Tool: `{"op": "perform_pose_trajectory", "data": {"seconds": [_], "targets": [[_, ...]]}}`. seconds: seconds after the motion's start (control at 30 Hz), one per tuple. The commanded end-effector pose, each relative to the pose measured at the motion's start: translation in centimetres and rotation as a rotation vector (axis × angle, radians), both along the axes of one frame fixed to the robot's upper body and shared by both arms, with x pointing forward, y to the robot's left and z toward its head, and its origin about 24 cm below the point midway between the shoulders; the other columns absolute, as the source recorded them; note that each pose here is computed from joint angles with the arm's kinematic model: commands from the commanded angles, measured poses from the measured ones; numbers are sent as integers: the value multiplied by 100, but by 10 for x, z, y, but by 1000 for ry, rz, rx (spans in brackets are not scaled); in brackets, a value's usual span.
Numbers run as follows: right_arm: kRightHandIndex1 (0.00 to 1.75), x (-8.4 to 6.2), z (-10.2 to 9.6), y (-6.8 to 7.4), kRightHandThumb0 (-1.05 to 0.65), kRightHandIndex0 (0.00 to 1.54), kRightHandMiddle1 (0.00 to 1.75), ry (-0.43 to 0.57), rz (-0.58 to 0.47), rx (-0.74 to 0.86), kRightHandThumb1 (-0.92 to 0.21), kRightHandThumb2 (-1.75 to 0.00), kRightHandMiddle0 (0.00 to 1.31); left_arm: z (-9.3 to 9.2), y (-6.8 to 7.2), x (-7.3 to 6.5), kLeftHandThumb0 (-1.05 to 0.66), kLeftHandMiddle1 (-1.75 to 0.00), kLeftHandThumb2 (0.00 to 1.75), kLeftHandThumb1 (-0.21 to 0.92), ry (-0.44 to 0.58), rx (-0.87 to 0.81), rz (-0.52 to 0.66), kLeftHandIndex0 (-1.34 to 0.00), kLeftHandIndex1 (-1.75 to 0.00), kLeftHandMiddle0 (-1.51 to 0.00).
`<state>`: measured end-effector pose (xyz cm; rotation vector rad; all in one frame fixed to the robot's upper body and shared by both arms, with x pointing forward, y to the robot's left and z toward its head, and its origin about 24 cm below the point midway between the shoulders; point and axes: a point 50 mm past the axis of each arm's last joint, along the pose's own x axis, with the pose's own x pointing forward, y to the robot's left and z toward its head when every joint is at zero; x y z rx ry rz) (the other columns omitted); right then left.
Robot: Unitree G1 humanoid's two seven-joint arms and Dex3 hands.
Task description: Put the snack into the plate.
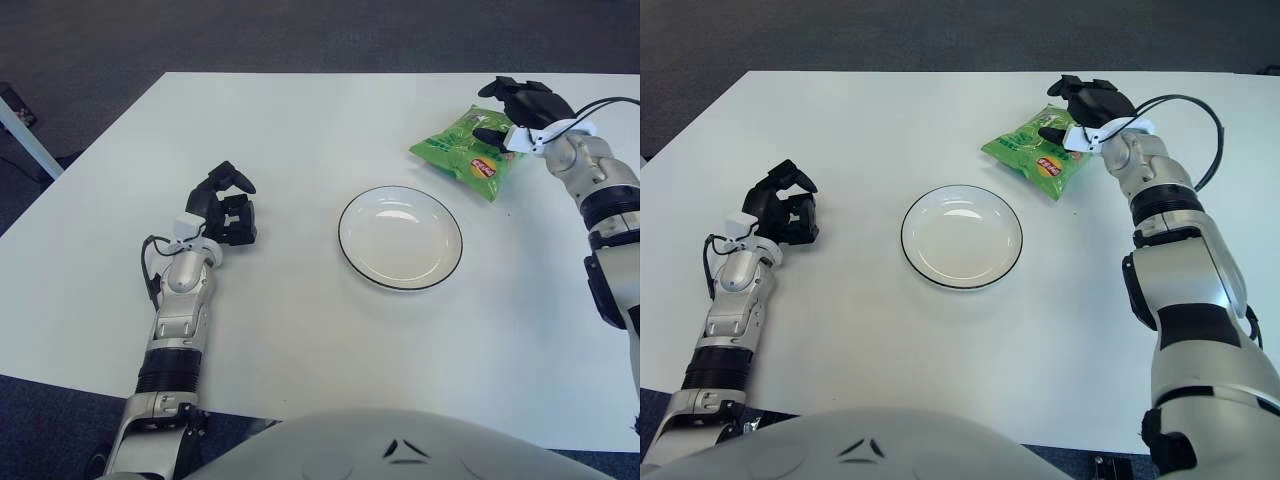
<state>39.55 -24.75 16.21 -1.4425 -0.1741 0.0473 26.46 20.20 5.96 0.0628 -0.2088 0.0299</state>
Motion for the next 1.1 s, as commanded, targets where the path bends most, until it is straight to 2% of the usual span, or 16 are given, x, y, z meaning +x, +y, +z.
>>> {"op": "perform_pose_trajectory", "data": {"seconds": [0.0,0.43,0.6,0.7,1.07], "targets": [[27,5,8,9,-96,4,75,-42,4,-15,-92,-102,0,-60,-5,-33,-50,-175,137,27,231,-77,40,-65,-175,-131],[24,8,5,13,-104,0,66,-59,-10,-78,-92,-104,0,-58,-4,-32,-51,-175,142,23,225,-76,56,-69,-175,-130],[20,8,1,14,-105,0,65,-34,-16,-78,-92,-103,0,-58,-4,-32,-52,-175,144,21,227,-68,77,-70,-175,-130],[17,9,-3,15,-105,2,68,5,-25,-67,-92,-101,0,-58,-4,-32,-52,-175,145,21,227,-66,84,-70,-175,-130],[2,7,-20,14,-105,0,57,185,-27,-39,-92,-101,0,-59,-3,-34,-50,-175,137,27,236,-73,69,-65,-175,-131]]}}
